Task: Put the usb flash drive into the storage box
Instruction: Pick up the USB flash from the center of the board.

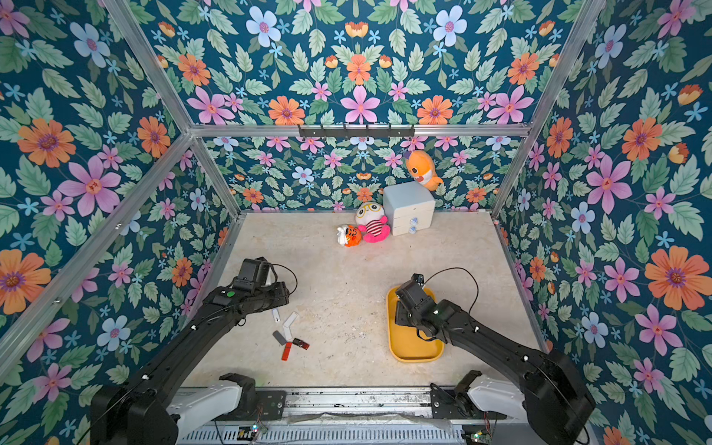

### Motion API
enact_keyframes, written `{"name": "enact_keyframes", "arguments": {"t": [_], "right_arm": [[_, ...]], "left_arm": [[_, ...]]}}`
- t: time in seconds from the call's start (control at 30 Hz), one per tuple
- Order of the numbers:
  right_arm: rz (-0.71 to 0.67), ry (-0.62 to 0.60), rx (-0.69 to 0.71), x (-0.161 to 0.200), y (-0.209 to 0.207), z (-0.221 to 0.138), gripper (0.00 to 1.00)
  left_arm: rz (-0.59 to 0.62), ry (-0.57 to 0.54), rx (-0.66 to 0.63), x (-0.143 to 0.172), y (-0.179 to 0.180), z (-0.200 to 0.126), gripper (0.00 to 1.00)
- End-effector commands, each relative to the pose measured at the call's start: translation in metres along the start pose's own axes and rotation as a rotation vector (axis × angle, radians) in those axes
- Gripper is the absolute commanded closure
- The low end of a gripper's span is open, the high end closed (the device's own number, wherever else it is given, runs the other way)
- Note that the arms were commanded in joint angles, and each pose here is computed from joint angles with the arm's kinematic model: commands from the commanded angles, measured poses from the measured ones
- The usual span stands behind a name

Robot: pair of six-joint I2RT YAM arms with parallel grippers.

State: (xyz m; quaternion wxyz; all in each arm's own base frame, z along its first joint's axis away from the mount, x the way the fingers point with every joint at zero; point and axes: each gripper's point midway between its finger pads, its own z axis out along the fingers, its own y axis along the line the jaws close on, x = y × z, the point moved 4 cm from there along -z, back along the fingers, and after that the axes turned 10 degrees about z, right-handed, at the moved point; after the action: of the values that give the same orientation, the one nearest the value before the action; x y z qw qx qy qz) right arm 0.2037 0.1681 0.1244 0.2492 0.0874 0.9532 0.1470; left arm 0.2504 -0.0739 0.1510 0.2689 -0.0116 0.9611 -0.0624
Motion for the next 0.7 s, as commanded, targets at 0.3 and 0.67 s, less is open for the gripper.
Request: {"name": "enact_keyframes", "arguments": {"t": [0.3,0.67], "right_arm": [[-0.108,-0.142,0.045,-0.003,0.009,-0.010,0.40],[-0.102,-0.146,0.053,-0.003,0.009,-0.008,0.39]], "left_arm": [[-0.080,0.126,-0.126,0.040,0.006,0.067,0.40],[-0.058,0.202,-0.074,0.061,-0.005,0.083,0.43]]}}
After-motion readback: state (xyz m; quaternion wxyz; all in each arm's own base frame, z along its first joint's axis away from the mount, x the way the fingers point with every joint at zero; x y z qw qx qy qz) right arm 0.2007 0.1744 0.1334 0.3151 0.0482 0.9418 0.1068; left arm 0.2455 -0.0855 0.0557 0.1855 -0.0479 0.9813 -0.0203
